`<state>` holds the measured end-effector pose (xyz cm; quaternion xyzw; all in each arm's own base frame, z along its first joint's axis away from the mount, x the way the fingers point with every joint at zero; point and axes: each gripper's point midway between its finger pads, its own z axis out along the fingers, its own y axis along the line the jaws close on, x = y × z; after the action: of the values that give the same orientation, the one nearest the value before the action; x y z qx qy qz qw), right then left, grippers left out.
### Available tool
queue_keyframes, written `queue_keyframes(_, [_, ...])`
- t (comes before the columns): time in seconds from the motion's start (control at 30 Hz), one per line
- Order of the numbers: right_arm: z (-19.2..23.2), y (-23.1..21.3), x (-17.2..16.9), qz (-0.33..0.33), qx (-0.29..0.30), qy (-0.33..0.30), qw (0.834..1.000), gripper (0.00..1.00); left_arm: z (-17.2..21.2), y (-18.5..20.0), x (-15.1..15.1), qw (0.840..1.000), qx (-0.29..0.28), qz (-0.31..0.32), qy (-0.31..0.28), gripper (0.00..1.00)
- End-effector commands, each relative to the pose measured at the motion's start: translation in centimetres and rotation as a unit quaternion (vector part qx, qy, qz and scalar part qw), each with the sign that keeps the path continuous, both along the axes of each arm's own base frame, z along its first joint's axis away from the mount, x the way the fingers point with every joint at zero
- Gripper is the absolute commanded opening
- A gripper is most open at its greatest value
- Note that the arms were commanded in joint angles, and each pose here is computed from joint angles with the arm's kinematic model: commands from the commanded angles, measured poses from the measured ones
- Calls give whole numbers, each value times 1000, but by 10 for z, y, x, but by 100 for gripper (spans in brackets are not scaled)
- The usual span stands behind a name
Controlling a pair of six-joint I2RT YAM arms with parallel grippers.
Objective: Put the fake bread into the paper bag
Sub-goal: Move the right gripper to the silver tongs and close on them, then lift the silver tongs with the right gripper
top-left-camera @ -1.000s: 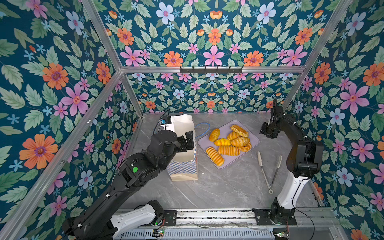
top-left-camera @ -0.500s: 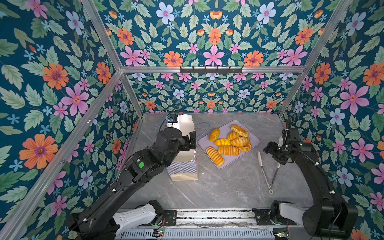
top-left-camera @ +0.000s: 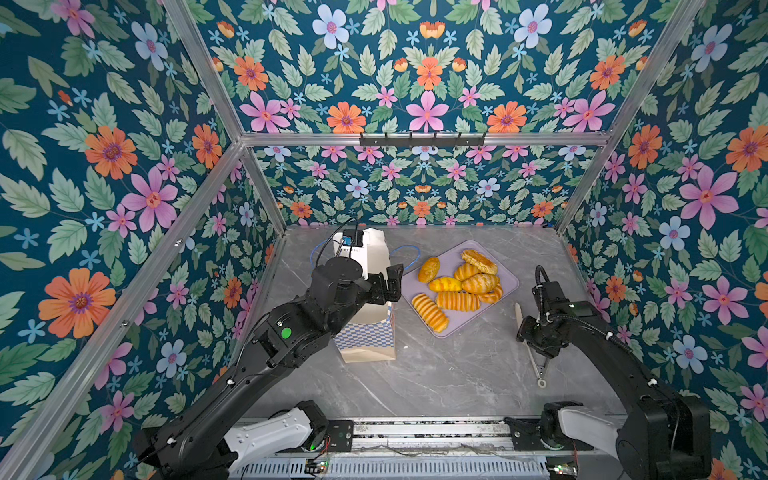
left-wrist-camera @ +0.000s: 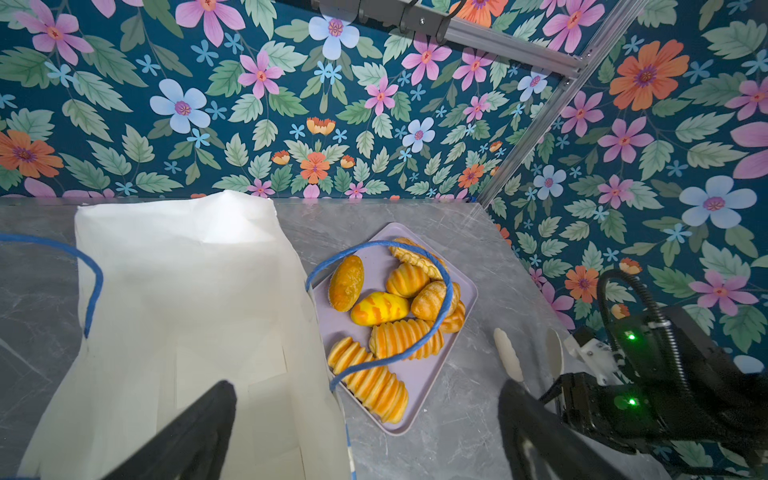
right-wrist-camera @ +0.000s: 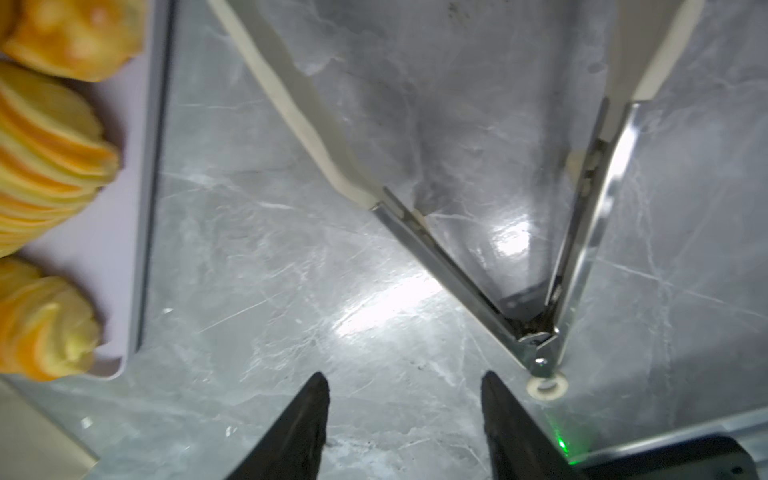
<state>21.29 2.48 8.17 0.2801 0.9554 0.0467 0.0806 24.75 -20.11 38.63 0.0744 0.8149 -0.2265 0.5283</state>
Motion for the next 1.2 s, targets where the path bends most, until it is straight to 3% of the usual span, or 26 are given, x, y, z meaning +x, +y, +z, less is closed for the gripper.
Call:
queue_keyframes(0.0, [-9, -10, -2, -22, -28, 11, 999, 58, 4, -1, 0, 1000, -10, -2, -9, 100])
queue_keyframes(0.3, [-27, -13, 7, -18, -42, 35, 998, 51, 2, 1, -3, 1000, -15, -6, -8, 99])
queue_keyframes(0.67, [-53, -16, 8, -16, -55, 72, 996, 51, 7, 9, -8, 1000, -25, -1, -15, 100])
queue_keyframes(1.17, [-34, 32, 22, -17, 46, 21, 999, 47, -1, 7, -9, 1000, -28, -4, -9, 100])
